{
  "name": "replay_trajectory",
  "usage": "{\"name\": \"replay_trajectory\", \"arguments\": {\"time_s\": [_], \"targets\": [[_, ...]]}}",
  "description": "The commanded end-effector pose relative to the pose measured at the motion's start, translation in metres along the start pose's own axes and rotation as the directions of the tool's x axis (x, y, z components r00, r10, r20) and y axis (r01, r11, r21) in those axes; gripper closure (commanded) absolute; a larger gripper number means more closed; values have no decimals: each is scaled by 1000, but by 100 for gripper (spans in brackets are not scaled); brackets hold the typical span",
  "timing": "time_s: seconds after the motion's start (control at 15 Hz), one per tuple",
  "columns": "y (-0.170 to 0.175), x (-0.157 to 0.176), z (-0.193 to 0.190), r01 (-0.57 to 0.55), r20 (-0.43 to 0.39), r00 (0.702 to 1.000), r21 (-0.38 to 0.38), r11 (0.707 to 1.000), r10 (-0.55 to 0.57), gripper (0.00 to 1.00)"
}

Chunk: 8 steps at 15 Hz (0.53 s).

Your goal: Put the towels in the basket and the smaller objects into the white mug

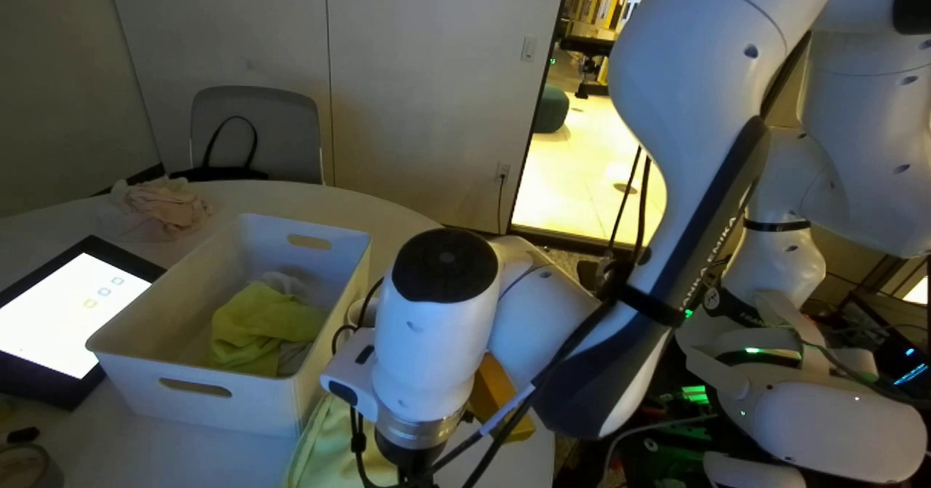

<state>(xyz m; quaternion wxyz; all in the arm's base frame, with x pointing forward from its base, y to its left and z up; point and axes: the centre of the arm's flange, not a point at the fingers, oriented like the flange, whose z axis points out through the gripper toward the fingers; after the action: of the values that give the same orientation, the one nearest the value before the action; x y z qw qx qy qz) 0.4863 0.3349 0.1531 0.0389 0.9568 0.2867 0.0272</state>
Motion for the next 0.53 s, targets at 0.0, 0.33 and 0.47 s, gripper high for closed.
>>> {"name": "replay_trajectory", "arguments": {"time_s": [0.0,0.33,0.47], "targets": [[-18,8,8,27,21,999,5,1000,-27,0],[-38,-10,19,36,58,998,23,999,-37,0],[-46,-14,24,26,67,997,31,999,-28,0]]}}
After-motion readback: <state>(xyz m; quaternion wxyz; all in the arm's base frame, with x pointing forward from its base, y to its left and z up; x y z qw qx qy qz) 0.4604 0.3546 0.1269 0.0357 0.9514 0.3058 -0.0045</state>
